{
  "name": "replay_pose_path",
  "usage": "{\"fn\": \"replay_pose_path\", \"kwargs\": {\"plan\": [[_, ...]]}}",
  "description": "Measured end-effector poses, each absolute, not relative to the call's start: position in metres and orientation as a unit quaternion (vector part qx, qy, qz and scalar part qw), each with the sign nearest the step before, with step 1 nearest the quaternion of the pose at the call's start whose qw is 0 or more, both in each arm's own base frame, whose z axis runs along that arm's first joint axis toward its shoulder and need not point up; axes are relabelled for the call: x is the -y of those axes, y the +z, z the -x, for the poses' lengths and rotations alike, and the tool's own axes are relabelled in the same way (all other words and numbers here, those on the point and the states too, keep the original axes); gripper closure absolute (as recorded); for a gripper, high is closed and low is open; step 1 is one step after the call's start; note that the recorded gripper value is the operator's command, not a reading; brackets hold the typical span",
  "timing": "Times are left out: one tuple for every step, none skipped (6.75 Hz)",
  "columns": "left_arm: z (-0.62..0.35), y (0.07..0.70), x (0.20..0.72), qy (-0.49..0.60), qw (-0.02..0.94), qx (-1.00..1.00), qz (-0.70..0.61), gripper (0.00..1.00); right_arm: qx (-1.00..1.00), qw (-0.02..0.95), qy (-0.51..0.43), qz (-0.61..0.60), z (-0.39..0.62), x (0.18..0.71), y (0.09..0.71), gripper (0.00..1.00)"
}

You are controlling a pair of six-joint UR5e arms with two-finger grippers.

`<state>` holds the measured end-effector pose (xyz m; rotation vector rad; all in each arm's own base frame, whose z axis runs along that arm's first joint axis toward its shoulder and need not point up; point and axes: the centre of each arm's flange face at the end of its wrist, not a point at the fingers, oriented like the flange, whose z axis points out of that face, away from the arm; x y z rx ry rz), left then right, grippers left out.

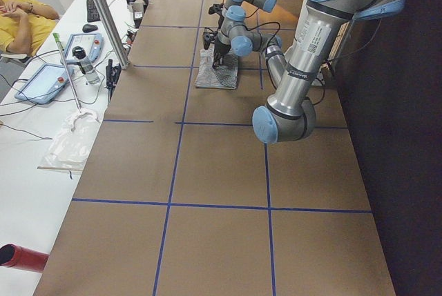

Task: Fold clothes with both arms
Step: 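Fold the held edge with both grippers away from the robot over the shirt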

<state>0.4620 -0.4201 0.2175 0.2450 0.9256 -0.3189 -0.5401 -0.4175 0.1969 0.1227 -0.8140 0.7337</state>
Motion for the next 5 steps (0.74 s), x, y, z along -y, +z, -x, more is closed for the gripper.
{"fn": "replay_pose_path", "kwargs": {"plan": [[-0.473, 0.228, 0.428, -0.154, 0.875, -0.443, -0.118, 1.00, 0.385, 0.852, 0.350, -0.063, 0.553, 0.434, 0.210, 1.00], [-0.483, 0.236, 0.435, -0.154, 0.876, -0.441, -0.118, 1.00, 0.383, 0.852, 0.351, -0.065, 0.565, 0.445, 0.219, 1.00], [-0.491, 0.243, 0.440, -0.155, 0.879, -0.436, -0.117, 1.00, 0.378, 0.854, 0.352, -0.066, 0.573, 0.453, 0.226, 1.00], [-0.498, 0.250, 0.444, -0.155, 0.880, -0.434, -0.116, 1.00, 0.374, 0.855, 0.353, -0.067, 0.576, 0.458, 0.231, 1.00], [-0.504, 0.257, 0.448, -0.155, 0.880, -0.434, -0.117, 1.00, 0.371, 0.856, 0.354, -0.067, 0.578, 0.460, 0.234, 0.85]]}}
